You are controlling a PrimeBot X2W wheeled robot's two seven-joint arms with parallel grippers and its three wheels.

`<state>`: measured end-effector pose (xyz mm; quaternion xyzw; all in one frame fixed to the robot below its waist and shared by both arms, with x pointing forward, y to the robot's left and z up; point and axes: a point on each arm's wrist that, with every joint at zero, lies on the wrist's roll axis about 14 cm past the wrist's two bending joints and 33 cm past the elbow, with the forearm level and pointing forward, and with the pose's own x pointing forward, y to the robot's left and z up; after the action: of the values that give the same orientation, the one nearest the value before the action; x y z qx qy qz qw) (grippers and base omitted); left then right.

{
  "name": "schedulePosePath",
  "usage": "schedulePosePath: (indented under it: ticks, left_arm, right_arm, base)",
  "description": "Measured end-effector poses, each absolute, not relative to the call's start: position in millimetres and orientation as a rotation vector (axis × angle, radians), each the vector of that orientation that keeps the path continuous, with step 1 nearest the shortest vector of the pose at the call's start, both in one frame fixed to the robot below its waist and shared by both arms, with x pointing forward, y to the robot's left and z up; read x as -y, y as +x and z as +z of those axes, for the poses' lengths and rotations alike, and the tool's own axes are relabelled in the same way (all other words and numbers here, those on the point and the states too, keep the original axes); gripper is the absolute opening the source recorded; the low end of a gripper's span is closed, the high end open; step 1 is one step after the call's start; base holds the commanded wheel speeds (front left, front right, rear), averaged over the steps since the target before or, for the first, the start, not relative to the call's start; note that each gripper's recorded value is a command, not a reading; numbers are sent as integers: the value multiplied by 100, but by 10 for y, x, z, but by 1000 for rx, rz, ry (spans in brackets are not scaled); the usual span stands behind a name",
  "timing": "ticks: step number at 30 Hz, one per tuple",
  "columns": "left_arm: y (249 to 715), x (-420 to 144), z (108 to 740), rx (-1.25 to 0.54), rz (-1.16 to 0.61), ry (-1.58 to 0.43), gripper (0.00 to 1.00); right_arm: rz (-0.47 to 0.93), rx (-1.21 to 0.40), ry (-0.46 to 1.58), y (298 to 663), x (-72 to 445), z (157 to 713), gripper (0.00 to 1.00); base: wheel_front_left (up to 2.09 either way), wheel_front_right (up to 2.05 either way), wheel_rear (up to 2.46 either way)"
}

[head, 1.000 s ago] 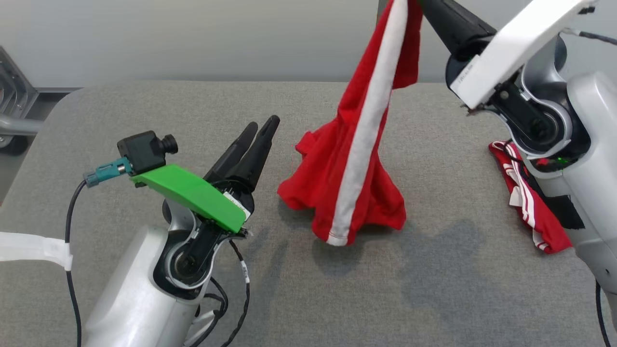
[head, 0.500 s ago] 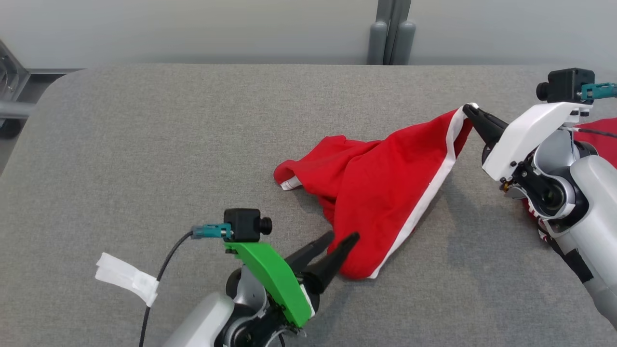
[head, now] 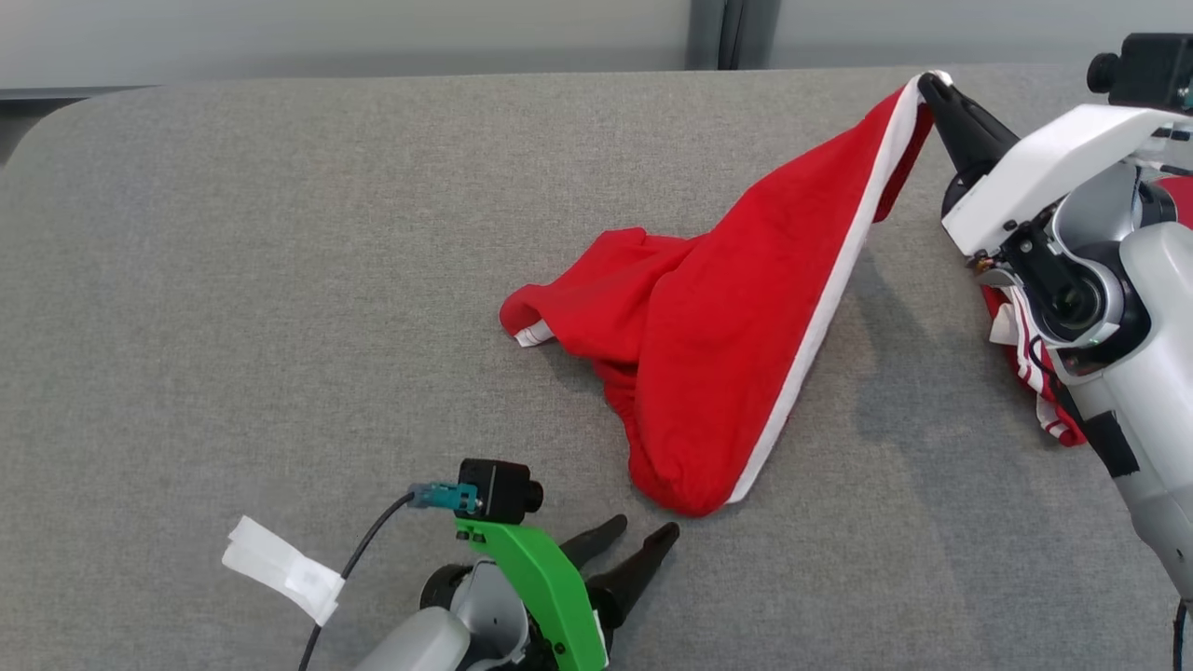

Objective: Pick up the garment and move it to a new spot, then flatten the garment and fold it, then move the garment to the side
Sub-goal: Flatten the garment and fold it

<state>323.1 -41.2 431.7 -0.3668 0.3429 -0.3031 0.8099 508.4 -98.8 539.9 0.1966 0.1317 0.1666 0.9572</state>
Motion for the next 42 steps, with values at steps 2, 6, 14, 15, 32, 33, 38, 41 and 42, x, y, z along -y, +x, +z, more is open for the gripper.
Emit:
schedulePosePath:
  ticks: [2, 6, 14, 15, 32, 33, 38, 41, 42]
  left_arm:
    - [3235, 445, 4255, -738, -657, -738, 100]
    - [3270, 511, 4204, -745, -674, -725, 100]
    - [3312, 572, 4121, -746, -686, -719, 100]
    - [3316, 562, 4111, -743, -680, -720, 100]
    - [3259, 418, 4271, -669, -628, -783, 100]
    - [3213, 439, 4331, -661, -636, -806, 100]
    - [3114, 447, 4471, -628, -637, -871, 100]
    - [3123, 367, 4534, -589, -601, -907, 100]
    - [3133, 330, 4554, -571, -587, -914, 100]
  right_arm:
    - [343, -259, 391, 5123, 963, 5421, 0]
    - [382, -248, 373, 5179, 814, 5467, 0]
    - [483, -227, 357, 5218, 417, 5571, 0]
    - [506, -223, 359, 5200, 327, 5599, 0]
    - [838, -126, 325, 4677, -620, 6331, 0]
    - [864, -110, 312, 4625, -690, 6436, 0]
    - [908, -104, 286, 4507, -841, 6571, 0]
    - [939, -104, 293, 4424, -955, 6641, 0]
    - [952, -105, 296, 4390, -1000, 6666, 0]
  base:
    - [0, 0, 0]
    - [0, 0, 0]
    - [0, 0, 0]
    - [0, 0, 0]
    - [0, 0, 0]
    - [0, 0, 0]
    - [0, 0, 0]
    - [0, 0, 0]
    - [0, 0, 0]
